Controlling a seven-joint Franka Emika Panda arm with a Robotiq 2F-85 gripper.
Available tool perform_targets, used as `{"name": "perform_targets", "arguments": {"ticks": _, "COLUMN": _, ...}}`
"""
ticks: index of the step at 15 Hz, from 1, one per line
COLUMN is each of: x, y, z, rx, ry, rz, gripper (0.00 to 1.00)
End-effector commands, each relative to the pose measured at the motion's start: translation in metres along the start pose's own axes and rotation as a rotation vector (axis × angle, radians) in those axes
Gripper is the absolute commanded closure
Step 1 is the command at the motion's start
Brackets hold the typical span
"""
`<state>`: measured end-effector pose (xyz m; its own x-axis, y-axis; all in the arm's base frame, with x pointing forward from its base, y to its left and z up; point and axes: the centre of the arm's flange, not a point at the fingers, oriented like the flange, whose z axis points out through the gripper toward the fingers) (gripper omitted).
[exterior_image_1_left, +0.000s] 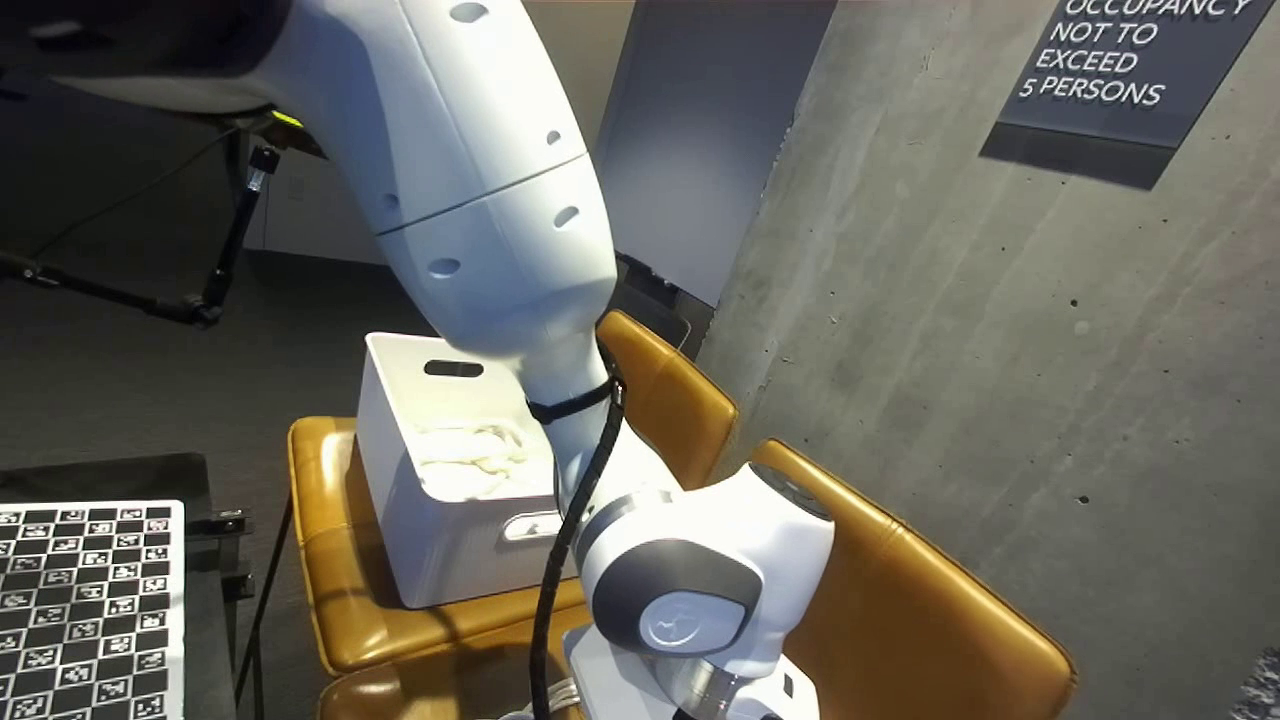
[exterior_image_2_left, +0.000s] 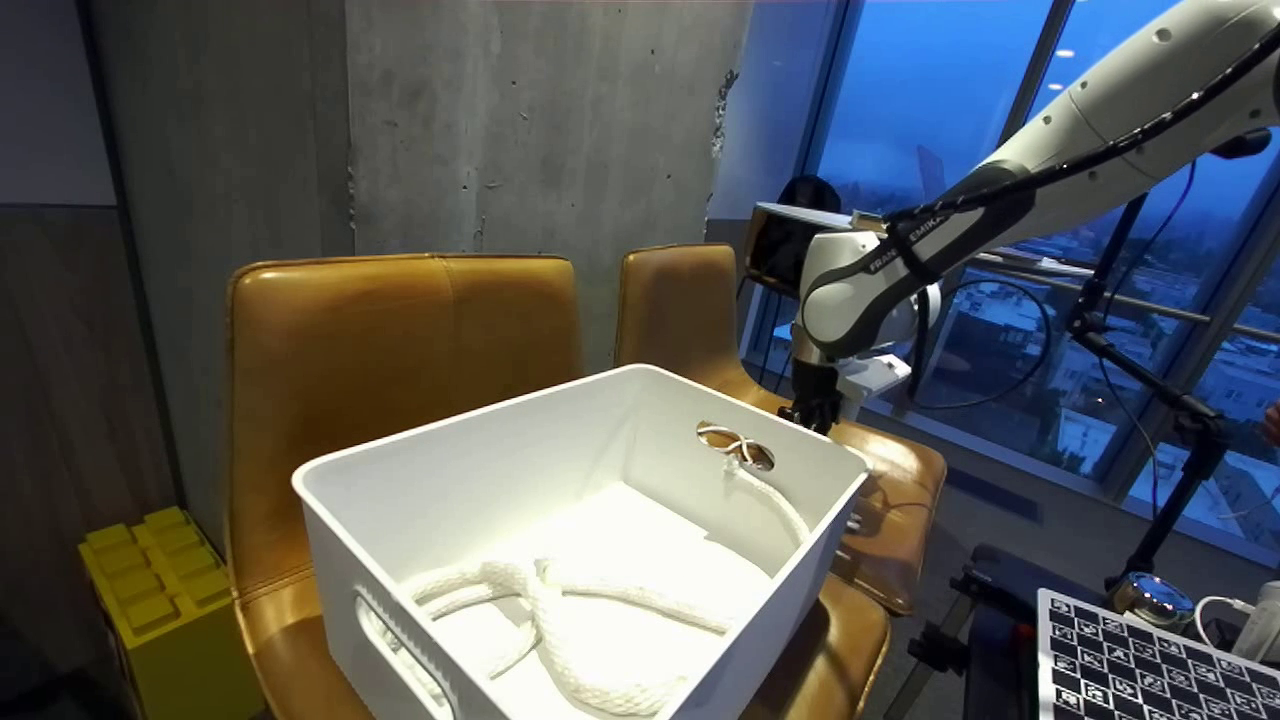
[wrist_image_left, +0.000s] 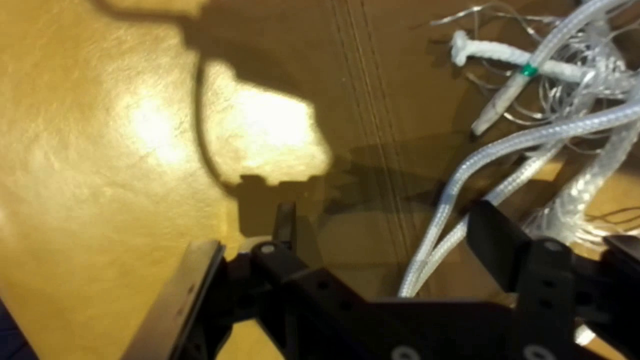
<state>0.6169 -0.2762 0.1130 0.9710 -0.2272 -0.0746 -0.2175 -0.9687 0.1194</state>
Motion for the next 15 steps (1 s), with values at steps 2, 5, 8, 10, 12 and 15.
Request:
{"name": "perform_targets", "arguments": {"ticks": 2, "x": 0.014, "y": 0.013, "z": 0.004, "rx": -0.01, "ry": 0.011, "rz": 0.012, "gripper": 0.14}}
{"name": "perform_targets", "arguments": {"ticks": 5, "x": 0.016, "y": 0.012, "z": 0.007, "rx": -0.001, "ry": 0.007, "rz": 0.012, "gripper": 0.16}}
{"name": "perform_targets", "arguments": {"ticks": 8, "x": 0.016, "y": 0.002, "z": 0.005, "rx": 0.01, "ry": 0.002, "rz": 0.005, "gripper": 0.17}}
{"name": "perform_targets", "arguments": {"ticks": 10, "x": 0.014, "y": -0.007, "z": 0.005, "rx": 0.016, "ry": -0.001, "rz": -0.005, "gripper": 0.18}}
{"name": "perform_targets", "arguments": {"ticks": 12, "x": 0.014, "y": -0.015, "z": 0.005, "rx": 0.021, "ry": -0.002, "rz": -0.015, "gripper": 0.19}}
{"name": "perform_targets", "arguments": {"ticks": 15, "x": 0.013, "y": -0.018, "z": 0.007, "rx": 0.02, "ry": -0.009, "rz": -0.024, "gripper": 0.2}}
